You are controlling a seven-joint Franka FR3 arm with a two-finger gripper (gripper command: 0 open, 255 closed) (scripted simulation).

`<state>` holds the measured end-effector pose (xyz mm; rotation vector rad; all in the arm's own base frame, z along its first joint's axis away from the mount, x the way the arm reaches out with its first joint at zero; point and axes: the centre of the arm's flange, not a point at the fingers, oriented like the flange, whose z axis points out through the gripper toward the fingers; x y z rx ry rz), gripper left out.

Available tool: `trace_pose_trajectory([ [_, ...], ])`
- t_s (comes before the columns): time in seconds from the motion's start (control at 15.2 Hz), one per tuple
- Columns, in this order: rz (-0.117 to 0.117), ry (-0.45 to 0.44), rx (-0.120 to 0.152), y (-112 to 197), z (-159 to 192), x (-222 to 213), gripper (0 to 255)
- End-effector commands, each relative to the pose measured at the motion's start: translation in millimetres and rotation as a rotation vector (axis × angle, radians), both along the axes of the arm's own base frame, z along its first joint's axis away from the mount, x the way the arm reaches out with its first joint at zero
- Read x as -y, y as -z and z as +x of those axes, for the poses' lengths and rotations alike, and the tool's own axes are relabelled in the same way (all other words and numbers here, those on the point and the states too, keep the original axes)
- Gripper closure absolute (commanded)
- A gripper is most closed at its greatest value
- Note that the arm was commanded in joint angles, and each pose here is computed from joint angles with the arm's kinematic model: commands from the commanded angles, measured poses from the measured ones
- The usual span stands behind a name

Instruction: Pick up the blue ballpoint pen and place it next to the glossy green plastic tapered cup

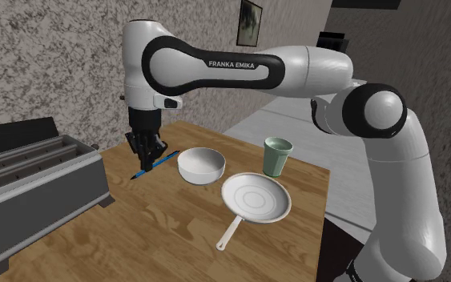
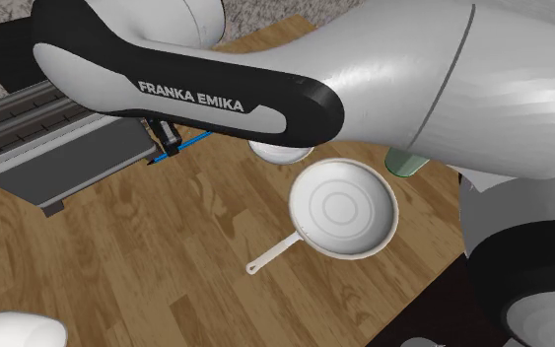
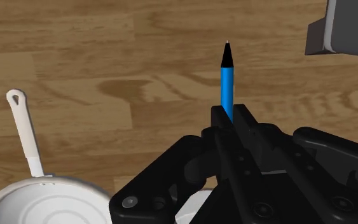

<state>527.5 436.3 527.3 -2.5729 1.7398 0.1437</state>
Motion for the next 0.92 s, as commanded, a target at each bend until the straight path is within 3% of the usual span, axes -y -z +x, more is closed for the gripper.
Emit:
trace_pose_trajectory([
  [0.0, 0.000, 0.000, 0.000, -12, 0, 0, 255],
  [0.4, 0.000, 0.000, 0.000, -41, 0, 0, 255],
  [0.86, 0.000, 0.000, 0.000, -41, -40, 83, 255],
])
